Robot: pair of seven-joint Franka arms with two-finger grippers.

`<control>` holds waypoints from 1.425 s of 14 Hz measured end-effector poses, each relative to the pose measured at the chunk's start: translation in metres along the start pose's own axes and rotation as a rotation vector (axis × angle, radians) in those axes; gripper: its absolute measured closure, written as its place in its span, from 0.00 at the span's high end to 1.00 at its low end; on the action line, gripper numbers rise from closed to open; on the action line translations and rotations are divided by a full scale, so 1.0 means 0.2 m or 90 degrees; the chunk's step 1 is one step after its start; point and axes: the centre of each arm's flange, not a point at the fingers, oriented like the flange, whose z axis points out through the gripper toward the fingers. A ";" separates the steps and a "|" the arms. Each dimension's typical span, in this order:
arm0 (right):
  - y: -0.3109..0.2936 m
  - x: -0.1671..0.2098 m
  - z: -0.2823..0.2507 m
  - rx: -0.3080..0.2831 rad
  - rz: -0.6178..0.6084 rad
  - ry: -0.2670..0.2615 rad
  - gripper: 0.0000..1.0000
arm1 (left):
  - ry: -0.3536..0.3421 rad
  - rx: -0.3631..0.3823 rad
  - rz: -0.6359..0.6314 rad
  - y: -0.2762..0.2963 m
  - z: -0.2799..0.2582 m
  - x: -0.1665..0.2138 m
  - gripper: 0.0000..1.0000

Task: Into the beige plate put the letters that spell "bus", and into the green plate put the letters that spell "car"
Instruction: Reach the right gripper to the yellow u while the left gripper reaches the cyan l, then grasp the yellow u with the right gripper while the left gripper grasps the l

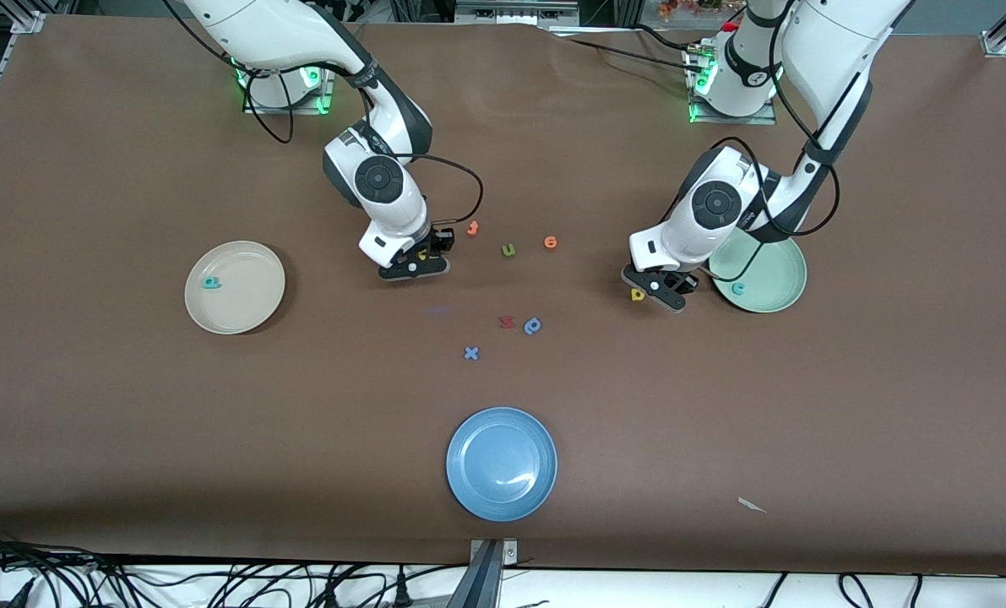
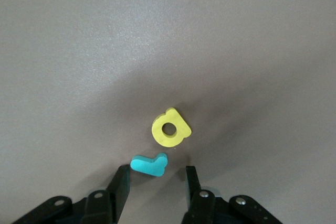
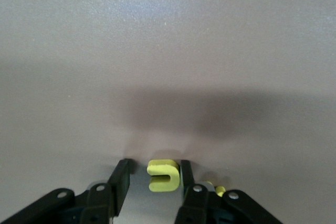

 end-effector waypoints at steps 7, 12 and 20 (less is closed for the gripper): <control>0.01 0.00 0.00 -0.001 0.001 0.000 0.35 | 0.003 0.000 0.000 0.00 -0.01 0.01 0.54; 0.01 0.01 0.00 -0.002 0.001 0.001 0.27 | 0.003 0.001 -0.001 0.00 0.00 0.01 0.52; 0.10 0.16 -0.36 -0.060 0.034 -0.034 0.27 | 0.005 0.002 0.000 -0.01 -0.01 0.01 0.39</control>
